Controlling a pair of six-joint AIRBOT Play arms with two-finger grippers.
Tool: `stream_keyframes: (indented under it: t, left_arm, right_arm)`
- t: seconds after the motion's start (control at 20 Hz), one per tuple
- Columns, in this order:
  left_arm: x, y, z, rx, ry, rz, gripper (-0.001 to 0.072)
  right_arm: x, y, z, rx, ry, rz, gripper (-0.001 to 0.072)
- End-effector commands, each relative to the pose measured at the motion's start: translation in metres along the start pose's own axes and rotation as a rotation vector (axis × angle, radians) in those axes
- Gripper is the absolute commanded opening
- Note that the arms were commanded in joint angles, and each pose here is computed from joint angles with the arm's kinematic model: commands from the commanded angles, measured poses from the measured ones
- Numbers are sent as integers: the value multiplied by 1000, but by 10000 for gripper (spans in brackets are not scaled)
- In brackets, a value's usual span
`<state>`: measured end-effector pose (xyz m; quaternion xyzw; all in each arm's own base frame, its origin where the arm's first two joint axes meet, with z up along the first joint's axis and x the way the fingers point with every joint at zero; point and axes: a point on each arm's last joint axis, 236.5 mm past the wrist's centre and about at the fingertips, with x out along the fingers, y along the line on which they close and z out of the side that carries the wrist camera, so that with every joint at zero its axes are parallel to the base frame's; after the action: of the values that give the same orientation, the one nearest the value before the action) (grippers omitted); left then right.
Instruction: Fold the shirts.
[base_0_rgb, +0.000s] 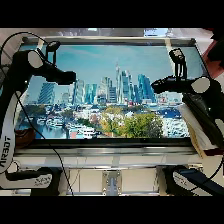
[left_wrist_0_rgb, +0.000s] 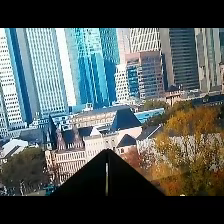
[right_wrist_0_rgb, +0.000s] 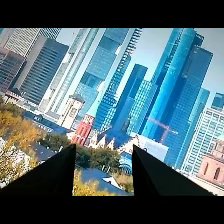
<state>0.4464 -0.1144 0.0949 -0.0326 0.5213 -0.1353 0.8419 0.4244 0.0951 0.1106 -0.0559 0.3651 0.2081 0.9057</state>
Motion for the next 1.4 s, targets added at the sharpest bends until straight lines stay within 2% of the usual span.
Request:
stream_keyframes:
  t: [0.0,0.1,0.2,0.25,0.4,0.45,0.5,0.55,0.6,0.75,0.85,1.0,1.15,1.35]
  left_arm:
    - [0,1,9,1,-37,2,23]
    - [0,3,14,26,-59,13,23]
    - [-1,20,18,112,-73,89,23]
    - [-4,41,21,152,-78,179,23]
    - [-36,129,29,221,-64,569,24]
    - [-51,158,27,190,-52,672,68]
    - [-62,182,18,132,-30,721,300]
    - [-71,207,1,38,12,752,597]
    - [-81,234,-23,-87,62,784,708]
    - [-111,300,-102,-425,203,863,707]
    - [-117,324,-146,-613,254,851,707]
    - [-108,343,-188,-753,286,793,708]
    - [-106,357,-216,-849,295,812,708]
    - [-116,369,-253,-1057,296,851,708]
  right_arm:
    - [0,0,0,0,0,0,407]
    - [0,0,0,0,0,0,407]
    - [0,0,0,0,0,0,407]
    - [0,0,0,0,0,0,407]
    - [0,0,0,0,0,0,407]
    - [0,0,0,-1,0,0,407]
    - [0,0,0,-1,-1,0,407]
    - [0,0,1,-1,-4,-2,407]
    - [0,0,1,-1,-5,-2,407]
    - [-1,-7,19,14,-82,-28,407]
    - [-2,-7,25,36,-108,-28,408]
    - [-2,-5,25,43,-108,-20,407]
    - [-1,-4,23,42,-100,-16,407]
    - [-1,-3,21,41,-90,-12,408]
